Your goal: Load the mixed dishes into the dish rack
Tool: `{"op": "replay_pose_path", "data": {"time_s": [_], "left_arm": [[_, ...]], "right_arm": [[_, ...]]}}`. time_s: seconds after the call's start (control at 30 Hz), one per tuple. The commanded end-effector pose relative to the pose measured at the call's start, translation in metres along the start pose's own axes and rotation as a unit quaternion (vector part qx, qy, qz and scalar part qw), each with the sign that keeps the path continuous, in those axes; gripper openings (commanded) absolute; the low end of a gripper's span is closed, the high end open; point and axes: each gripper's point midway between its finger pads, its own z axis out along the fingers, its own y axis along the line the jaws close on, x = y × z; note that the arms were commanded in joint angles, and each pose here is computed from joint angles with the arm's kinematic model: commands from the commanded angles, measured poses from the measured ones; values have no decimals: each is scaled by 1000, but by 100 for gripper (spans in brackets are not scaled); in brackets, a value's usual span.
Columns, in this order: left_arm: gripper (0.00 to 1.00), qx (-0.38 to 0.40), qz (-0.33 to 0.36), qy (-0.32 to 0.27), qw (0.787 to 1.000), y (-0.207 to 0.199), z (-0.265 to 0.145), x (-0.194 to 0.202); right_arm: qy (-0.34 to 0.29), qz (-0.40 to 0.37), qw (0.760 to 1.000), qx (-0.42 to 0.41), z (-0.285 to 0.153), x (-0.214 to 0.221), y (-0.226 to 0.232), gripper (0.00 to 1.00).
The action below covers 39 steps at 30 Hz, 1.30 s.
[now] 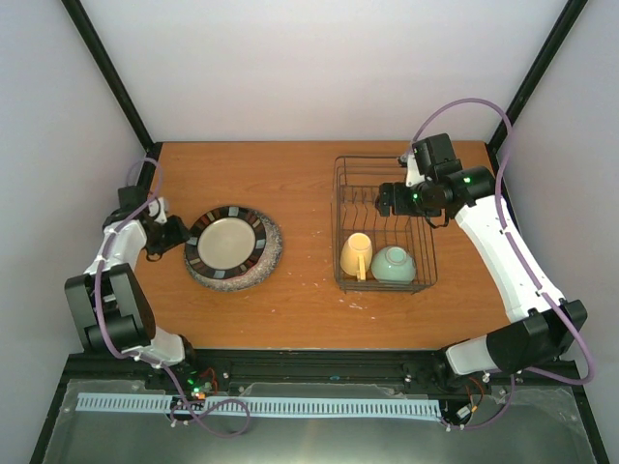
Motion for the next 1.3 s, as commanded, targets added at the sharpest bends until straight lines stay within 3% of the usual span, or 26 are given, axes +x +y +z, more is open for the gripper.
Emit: {"op": "replay_pose_path", "data": {"time_s": [0.0,0.43,0.7,1.03,1.27], "left_arm": [[46,58,-33,-23,997,11,-3,-10],[37,205,-66,-14,976,0,18,-3],[33,233,-77,-2,969,0,31,5],[2,267,-87,19,960,-3,40,11],[1,279,-81,6,957,-6,32,6]], "right_arm": [[-4,-20,999,-30,-3,-3,13,92],[-1,-33,998,-52,3,-8,21,91],[0,-33,998,-53,3,-6,21,91],[6,-31,998,-63,6,-5,24,91],[7,-33,996,-88,10,-6,33,90]]}}
